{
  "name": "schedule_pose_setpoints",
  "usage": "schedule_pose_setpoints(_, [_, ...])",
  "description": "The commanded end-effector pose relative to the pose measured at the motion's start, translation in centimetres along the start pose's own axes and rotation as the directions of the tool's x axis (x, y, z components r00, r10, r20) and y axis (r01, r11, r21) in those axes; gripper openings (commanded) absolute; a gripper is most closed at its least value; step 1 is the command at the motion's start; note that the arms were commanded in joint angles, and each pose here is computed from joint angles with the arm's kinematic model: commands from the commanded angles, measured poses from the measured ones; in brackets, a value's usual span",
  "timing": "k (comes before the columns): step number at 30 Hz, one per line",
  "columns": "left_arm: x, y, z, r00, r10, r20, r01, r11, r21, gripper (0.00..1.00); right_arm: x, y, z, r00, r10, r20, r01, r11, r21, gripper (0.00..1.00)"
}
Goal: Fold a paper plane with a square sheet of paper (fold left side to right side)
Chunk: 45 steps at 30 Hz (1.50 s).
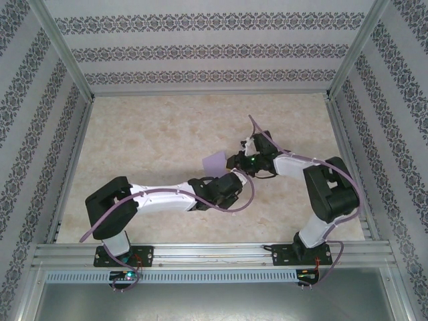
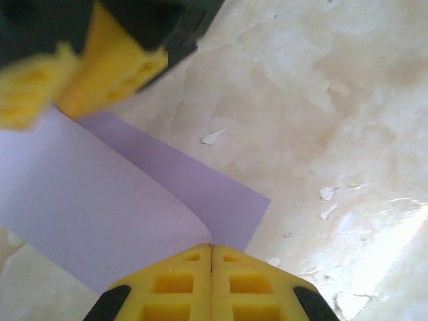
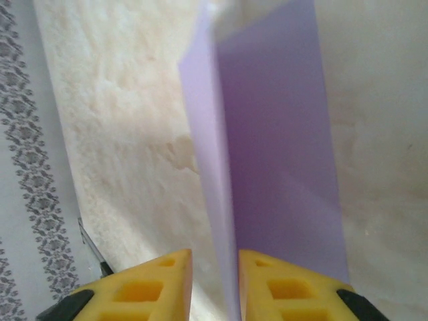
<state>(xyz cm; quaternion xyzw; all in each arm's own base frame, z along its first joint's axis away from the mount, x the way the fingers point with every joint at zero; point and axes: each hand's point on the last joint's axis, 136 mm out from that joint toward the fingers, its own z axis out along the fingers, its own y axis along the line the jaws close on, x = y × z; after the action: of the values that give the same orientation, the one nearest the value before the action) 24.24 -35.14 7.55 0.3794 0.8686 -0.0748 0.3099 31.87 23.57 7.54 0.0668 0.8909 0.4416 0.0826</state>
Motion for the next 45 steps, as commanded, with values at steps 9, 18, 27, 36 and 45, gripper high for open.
schedule_pose_setpoints(9, [-0.5, 0.9, -0.9, 0.923, -0.383, -0.032, 0.369, 0.858, 0.357, 0.00, 0.0, -2.3, -5.5, 0.985, -0.093, 0.145, 0.090, 0.996, 0.025, 0.37])
schedule_pose_setpoints(18, [-0.5, 1.7, -1.0, 0.867, -0.493, -0.077, 0.466, 0.744, 0.478, 0.00, 5.0, -2.2, -2.4, 0.992, -0.128, 0.009, 0.128, 0.992, 0.000, 0.08])
schedule_pose_setpoints(27, [0.2, 2.9, -0.7, 0.851, -0.517, -0.090, 0.497, 0.740, 0.454, 0.00, 7.9, -3.3, 0.2, 0.994, -0.100, -0.043, 0.101, 0.994, 0.029, 0.00])
schedule_pose_setpoints(36, [0.9, 3.7, -0.2, 0.843, -0.526, -0.109, 0.518, 0.741, 0.427, 0.00, 9.2, -4.9, 2.2, 0.994, -0.063, -0.086, 0.068, 0.996, 0.058, 0.00])
schedule_pose_setpoints(45, [1.7, 4.4, 0.1, 0.854, -0.504, -0.131, 0.506, 0.744, 0.436, 0.00, 10.4, -6.9, 2.5, 0.990, -0.032, -0.137, 0.049, 0.991, 0.126, 0.00])
